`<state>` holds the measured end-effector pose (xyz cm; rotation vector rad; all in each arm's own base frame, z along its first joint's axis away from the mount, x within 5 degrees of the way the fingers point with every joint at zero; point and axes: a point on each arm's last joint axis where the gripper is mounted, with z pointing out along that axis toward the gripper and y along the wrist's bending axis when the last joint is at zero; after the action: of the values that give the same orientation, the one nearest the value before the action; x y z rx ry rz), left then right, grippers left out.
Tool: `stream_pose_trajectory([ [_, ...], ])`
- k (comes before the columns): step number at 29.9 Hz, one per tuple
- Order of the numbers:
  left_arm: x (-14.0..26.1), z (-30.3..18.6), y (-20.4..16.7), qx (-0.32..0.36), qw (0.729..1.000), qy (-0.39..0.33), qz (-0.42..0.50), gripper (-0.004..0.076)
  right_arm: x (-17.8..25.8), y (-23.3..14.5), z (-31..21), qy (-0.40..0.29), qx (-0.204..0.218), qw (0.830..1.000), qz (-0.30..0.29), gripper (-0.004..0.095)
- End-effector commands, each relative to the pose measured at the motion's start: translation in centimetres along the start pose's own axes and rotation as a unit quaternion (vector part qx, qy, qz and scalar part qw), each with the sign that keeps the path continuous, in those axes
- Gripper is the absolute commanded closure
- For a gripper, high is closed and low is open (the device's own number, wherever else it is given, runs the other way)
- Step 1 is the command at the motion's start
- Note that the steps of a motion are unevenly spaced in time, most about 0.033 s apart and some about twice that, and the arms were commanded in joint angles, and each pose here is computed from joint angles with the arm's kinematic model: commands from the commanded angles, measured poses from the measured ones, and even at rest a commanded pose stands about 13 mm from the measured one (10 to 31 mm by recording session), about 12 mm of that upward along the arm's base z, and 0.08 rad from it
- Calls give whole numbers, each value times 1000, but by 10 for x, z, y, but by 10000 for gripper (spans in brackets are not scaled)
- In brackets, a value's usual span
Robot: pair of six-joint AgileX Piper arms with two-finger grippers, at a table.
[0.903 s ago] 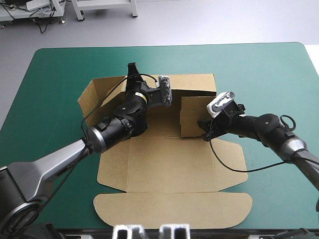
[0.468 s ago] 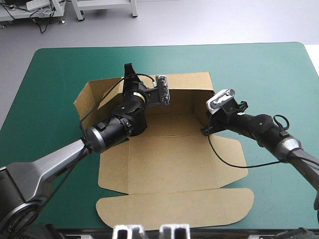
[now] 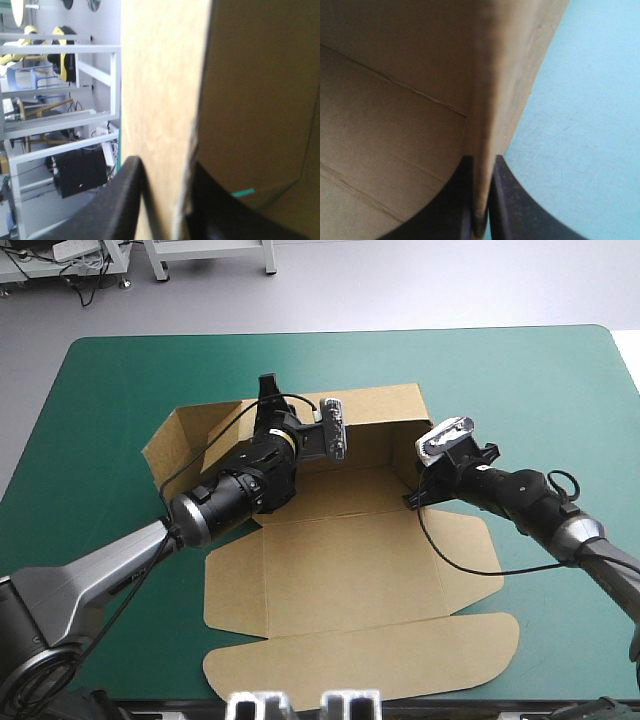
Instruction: Fold the box
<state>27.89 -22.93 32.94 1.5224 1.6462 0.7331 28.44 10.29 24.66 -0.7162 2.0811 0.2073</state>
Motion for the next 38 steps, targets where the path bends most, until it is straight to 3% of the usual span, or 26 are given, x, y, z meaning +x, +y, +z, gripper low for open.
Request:
stream_pose_trajectory([
  [1,-7,-26,20,-27,997,-69,-29,258,-17,2,-10,-28,-5,1000,-10,927],
  [3,-7,-33,23,-26,996,-81,-40,141,-17,2,-10,-28,-5,1000,-1,927],
  [5,-7,-42,25,-31,995,-91,-41,78,-17,2,-10,-28,-5,1000,-1,927],
  [9,-12,-68,28,-43,990,-125,-38,106,-17,2,-10,-28,-5,1000,1,928],
  [12,-15,-89,30,-52,986,-154,-36,218,-17,2,-10,-28,-5,1000,1,928],
  [14,-15,-98,31,-56,984,-165,-35,358,-17,2,-10,-28,-5,1000,1,928],
  [17,-12,-105,34,-60,982,-172,-42,706,-17,2,-10,-28,-5,1000,1,928],
  [18,-10,-106,36,-65,982,-172,-38,724,-17,2,-10,-28,-5,1000,1,928],
  [23,10,-98,59,-70,981,-150,-97,708,-23,2,-13,-35,-10,999,-14,928],
  [28,55,-87,100,-54,962,-125,-236,708,-39,-1,-23,-28,-61,997,-30,928],
  [30,74,-84,113,-50,953,-117,-274,708,-46,-8,-30,-7,-73,997,-24,928],
  [35,110,-83,132,-27,918,-125,-375,708,-59,-38,-52,56,-46,997,23,928],
  [38,127,-79,134,-13,905,-105,-412,708,-64,-48,-67,99,-54,992,54,928],
])
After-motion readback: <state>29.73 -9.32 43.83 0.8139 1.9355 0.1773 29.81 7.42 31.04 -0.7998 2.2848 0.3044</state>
